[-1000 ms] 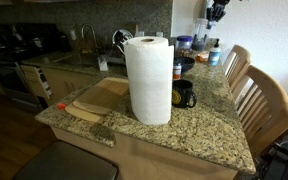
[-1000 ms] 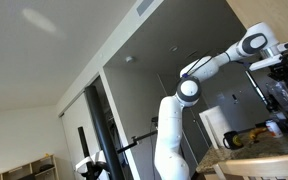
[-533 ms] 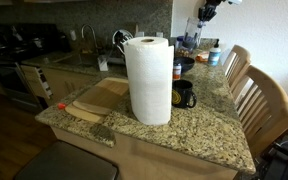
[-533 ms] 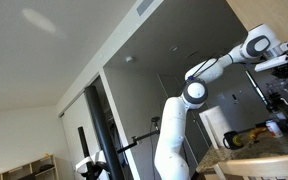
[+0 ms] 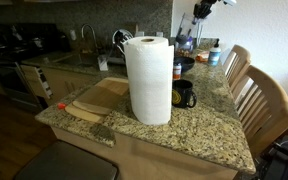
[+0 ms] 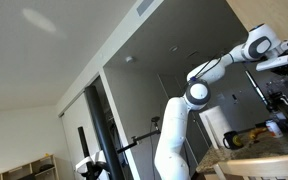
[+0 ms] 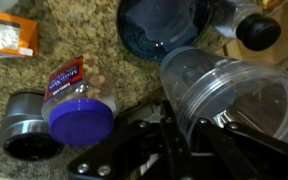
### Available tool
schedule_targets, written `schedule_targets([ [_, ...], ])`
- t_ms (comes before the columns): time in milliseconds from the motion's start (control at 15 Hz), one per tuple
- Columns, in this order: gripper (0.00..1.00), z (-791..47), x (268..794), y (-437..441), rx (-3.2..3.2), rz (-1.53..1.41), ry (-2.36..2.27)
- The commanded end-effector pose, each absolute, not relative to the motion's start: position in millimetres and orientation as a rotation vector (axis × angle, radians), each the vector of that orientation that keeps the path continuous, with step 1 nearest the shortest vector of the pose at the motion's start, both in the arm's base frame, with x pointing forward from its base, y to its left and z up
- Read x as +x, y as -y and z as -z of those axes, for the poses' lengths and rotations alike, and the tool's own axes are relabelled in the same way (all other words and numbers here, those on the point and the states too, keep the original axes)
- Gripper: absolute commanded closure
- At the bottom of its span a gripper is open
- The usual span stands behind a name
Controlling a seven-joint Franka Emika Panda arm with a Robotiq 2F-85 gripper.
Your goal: Put the cup in the black bowl
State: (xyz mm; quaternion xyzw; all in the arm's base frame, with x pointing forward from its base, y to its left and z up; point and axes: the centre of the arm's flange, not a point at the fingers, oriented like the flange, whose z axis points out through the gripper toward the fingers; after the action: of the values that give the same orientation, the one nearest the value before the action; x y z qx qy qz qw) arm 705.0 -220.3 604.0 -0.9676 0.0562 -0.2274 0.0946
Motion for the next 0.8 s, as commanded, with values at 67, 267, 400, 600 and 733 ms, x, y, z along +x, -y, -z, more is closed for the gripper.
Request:
schedule_targets([
  [67, 0.49, -682, 668, 167, -2.751, 1.015, -0.051],
  [267, 0.28, -743, 639, 139, -2.64, 1.237, 0.007],
  [400, 0.14, -758, 625, 142, -2.59, 1.286, -0.001],
  [600, 0.0, -760, 603, 162, -2.551, 1.279, -0.02],
  [733, 0.0, -755, 592, 176, -2.568, 1.252, -0.045],
])
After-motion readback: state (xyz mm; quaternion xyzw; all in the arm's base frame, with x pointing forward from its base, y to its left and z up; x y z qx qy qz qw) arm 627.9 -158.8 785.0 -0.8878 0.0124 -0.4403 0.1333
